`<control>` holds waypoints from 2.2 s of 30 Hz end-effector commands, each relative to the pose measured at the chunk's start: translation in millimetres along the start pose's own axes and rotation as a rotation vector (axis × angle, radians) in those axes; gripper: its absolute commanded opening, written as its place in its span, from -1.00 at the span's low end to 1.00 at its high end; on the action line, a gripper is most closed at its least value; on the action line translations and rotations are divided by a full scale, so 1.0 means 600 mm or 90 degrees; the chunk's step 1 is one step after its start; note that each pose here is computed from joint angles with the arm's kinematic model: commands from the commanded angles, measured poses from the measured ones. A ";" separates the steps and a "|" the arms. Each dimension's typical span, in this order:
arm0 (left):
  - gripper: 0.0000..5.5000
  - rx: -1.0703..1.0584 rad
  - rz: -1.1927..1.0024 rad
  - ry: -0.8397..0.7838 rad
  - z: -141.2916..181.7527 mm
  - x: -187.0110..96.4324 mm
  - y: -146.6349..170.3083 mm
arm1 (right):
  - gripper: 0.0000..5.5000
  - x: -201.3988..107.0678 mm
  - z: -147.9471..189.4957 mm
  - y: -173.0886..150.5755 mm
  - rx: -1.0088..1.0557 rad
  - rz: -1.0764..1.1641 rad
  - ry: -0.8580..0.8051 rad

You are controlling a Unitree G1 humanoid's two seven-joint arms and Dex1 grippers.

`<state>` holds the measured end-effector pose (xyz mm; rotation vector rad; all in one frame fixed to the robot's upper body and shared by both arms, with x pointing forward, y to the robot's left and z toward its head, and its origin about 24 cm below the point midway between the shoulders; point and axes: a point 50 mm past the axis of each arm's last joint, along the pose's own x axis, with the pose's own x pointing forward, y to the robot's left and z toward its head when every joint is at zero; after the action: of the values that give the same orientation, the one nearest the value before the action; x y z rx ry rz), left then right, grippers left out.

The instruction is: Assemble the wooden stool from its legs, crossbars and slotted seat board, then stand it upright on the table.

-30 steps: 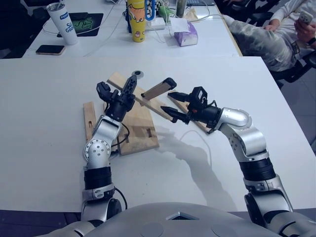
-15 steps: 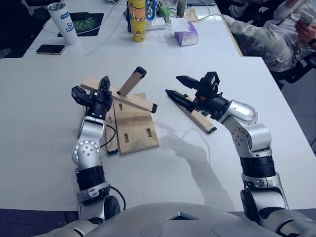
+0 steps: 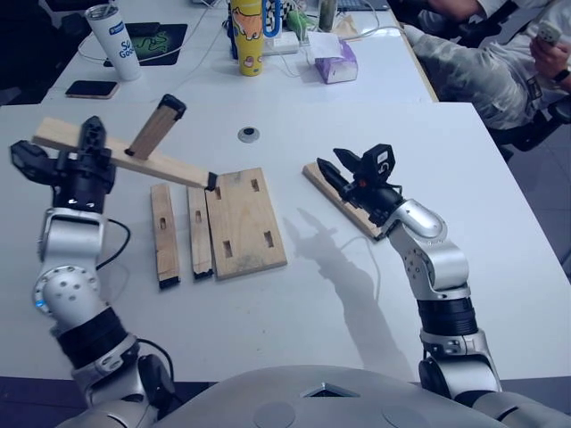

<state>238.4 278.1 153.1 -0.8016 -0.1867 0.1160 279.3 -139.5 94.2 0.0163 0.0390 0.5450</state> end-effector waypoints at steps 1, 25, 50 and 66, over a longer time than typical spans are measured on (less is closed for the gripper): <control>-0.63 0.096 0.046 -0.003 0.013 -0.016 0.017 | -0.53 -0.003 -0.032 -0.014 -0.012 -0.134 0.036; -0.63 0.255 0.129 -0.055 -0.008 -0.047 0.039 | -1.00 -0.012 -0.059 0.001 -0.002 -0.230 0.039; -0.63 0.152 0.062 -0.048 -0.057 -0.030 -0.046 | -1.00 -0.001 -0.054 0.012 -0.010 -0.200 0.047; -0.63 0.130 0.137 0.066 -0.097 -0.160 -0.050 | -1.00 -0.011 -0.047 0.011 -0.057 -0.146 0.060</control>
<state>162.5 200.0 123.7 -0.6317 0.0133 0.2702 268.7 -134.3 64.4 -0.0876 0.1033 0.3148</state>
